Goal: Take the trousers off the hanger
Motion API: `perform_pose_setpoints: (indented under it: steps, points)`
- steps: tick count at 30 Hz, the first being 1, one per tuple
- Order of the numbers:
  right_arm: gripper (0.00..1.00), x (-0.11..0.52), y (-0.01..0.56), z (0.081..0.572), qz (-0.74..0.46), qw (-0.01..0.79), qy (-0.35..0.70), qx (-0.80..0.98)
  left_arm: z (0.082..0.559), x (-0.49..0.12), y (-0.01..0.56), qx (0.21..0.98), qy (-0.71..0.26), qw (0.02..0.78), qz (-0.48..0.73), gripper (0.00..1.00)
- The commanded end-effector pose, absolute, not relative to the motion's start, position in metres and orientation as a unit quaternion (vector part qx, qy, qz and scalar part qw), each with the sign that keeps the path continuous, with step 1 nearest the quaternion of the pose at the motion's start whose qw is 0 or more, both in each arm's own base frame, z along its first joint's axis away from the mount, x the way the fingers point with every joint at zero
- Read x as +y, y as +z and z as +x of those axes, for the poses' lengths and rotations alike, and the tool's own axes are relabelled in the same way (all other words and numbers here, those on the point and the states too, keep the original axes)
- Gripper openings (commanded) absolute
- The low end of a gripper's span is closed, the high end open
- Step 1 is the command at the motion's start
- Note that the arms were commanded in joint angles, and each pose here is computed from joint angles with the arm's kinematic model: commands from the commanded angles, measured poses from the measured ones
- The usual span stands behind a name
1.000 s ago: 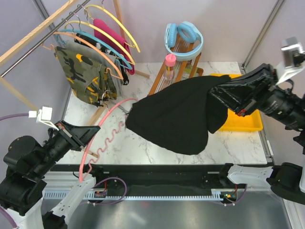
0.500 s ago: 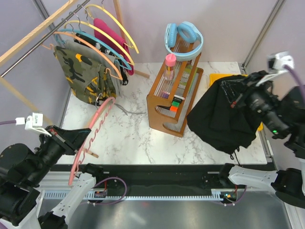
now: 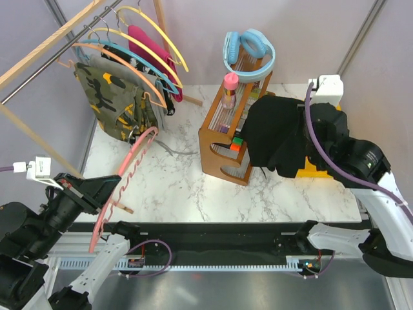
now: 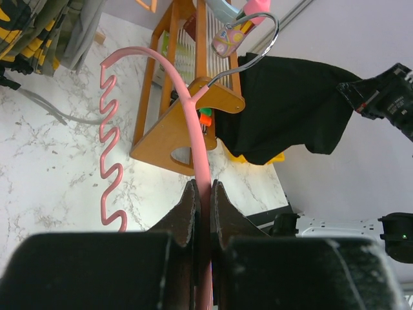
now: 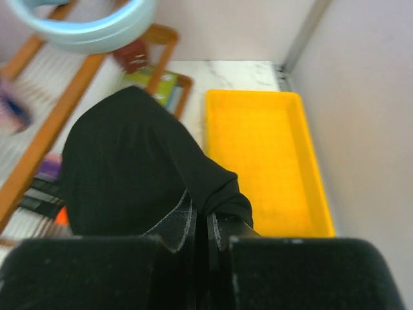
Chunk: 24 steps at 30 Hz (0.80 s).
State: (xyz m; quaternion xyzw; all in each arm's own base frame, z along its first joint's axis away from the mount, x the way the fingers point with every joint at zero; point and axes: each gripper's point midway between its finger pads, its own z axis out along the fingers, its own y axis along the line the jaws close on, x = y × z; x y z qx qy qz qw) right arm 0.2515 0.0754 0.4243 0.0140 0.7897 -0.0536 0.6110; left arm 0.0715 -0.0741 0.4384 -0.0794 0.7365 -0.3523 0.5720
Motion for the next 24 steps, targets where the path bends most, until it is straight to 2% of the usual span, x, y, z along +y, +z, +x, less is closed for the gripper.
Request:
perform_pose_setpoints:
  steps: [1, 7, 14, 21, 24]
  points:
    - [0.0, 0.04, 0.435, 0.278, 0.069, 0.612, -0.118, 0.779, 0.072, -0.075, 0.457, 0.713, -0.353, 0.604, -0.052, 0.02]
    - [0.0, -0.007, 0.406, 0.334, 0.106, 0.58, -0.079, 0.804, 0.071, -0.076, 0.462, 0.708, -0.356, 0.608, -0.044, 0.02]
    - [0.0, -0.04, 0.428, 0.368, 0.148, 0.591, -0.073, 0.79, 0.071, -0.079, 0.463, 0.708, -0.36, 0.607, -0.035, 0.02]
    - [0.0, -0.085, 0.496, 0.383, 0.195, 0.645, -0.068, 0.736, 0.073, -0.084, 0.462, 0.709, -0.367, 0.601, -0.03, 0.02]
    - [0.0, -0.091, 0.503, 0.387, 0.202, 0.649, -0.057, 0.731, 0.076, -0.086, 0.459, 0.713, -0.368, 0.596, -0.028, 0.02]
